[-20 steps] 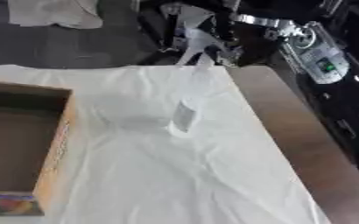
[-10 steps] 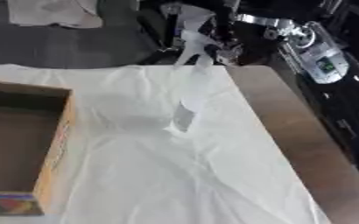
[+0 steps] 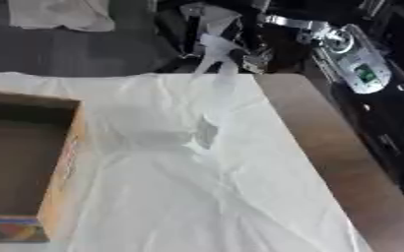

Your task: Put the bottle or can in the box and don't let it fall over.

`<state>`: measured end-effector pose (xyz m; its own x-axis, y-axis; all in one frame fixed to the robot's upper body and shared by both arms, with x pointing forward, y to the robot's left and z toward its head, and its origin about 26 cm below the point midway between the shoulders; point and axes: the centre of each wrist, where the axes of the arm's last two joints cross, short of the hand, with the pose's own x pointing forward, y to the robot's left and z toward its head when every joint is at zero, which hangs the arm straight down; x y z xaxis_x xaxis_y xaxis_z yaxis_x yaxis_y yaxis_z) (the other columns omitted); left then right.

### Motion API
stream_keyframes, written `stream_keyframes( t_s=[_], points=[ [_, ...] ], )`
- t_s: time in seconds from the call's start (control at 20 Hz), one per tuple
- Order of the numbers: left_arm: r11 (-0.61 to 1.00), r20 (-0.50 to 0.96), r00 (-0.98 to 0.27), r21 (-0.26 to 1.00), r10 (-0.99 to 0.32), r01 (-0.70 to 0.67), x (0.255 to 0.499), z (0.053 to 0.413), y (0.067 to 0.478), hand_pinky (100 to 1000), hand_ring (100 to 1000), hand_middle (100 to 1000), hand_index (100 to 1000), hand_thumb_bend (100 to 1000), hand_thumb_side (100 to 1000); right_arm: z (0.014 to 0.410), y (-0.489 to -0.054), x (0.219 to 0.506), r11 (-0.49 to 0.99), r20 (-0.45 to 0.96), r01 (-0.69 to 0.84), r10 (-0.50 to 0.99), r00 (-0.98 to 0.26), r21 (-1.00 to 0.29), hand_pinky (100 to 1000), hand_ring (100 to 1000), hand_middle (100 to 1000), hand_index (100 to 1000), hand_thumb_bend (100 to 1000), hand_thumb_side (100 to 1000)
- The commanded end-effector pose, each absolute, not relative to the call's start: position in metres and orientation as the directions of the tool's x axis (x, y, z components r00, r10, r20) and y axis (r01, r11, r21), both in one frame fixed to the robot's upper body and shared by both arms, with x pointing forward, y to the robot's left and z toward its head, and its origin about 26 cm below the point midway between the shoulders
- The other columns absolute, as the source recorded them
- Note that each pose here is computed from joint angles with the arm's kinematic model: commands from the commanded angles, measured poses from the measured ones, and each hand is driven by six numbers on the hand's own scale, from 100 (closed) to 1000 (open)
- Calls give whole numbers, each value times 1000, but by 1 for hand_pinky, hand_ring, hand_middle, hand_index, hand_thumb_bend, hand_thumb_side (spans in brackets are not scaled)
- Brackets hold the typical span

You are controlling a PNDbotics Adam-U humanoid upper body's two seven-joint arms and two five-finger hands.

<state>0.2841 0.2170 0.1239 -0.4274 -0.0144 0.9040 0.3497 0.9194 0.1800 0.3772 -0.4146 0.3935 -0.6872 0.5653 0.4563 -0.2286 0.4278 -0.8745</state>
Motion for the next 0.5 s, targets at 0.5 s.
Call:
stream_keyframes(
  t_s=[0.5],
  points=[
    [913,897,-441,195,-19,358,284,127,216,870,832,774,794,170,871,411,-413,368,410,393,-161,579,-714,-898,639,613,663,772,100,319]
  ],
)
